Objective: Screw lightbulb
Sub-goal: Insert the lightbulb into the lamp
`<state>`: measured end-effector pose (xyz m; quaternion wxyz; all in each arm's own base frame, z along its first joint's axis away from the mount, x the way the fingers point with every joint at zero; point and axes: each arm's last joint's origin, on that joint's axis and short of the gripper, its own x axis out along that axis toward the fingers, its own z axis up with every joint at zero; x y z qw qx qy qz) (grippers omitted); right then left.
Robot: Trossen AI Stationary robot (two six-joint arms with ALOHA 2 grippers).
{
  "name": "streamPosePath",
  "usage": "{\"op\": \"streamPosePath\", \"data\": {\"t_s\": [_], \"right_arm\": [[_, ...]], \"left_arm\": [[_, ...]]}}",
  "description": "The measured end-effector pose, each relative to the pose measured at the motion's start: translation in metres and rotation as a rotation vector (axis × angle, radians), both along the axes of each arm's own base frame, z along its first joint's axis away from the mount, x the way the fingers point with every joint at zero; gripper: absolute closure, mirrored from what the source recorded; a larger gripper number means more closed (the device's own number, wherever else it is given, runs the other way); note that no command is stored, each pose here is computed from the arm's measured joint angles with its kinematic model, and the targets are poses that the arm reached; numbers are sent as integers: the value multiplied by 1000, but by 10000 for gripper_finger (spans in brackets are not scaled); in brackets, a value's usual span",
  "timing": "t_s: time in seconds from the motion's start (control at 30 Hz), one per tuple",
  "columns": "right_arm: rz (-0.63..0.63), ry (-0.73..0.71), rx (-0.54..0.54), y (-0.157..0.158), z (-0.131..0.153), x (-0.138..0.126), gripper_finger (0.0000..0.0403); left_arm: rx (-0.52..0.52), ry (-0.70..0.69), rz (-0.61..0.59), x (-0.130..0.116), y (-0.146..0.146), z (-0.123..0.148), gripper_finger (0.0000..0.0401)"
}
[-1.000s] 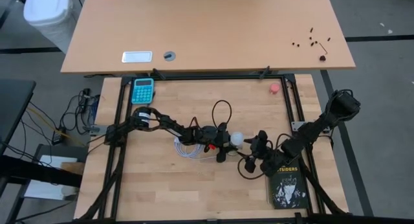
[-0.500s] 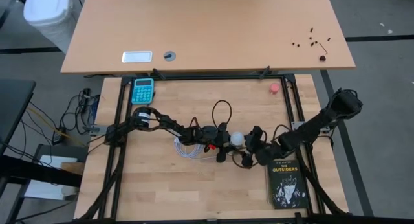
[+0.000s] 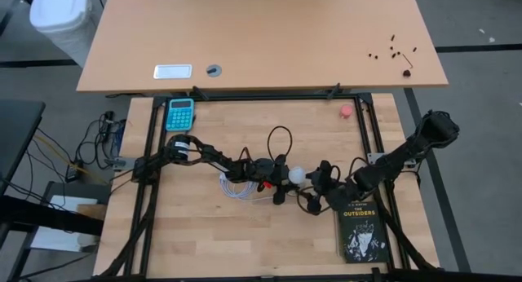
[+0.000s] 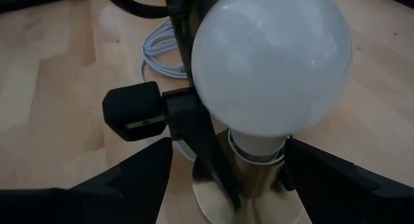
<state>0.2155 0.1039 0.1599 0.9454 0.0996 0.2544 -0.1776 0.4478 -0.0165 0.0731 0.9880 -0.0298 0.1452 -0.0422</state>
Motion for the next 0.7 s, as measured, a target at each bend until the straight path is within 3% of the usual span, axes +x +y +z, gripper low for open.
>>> {"op": "streamPosePath", "data": {"t_s": [0.7], "right_arm": [[40,-33,69,10,3,-2,94]], "left_arm": [[-1,0,0,0,0,0,208]]}}
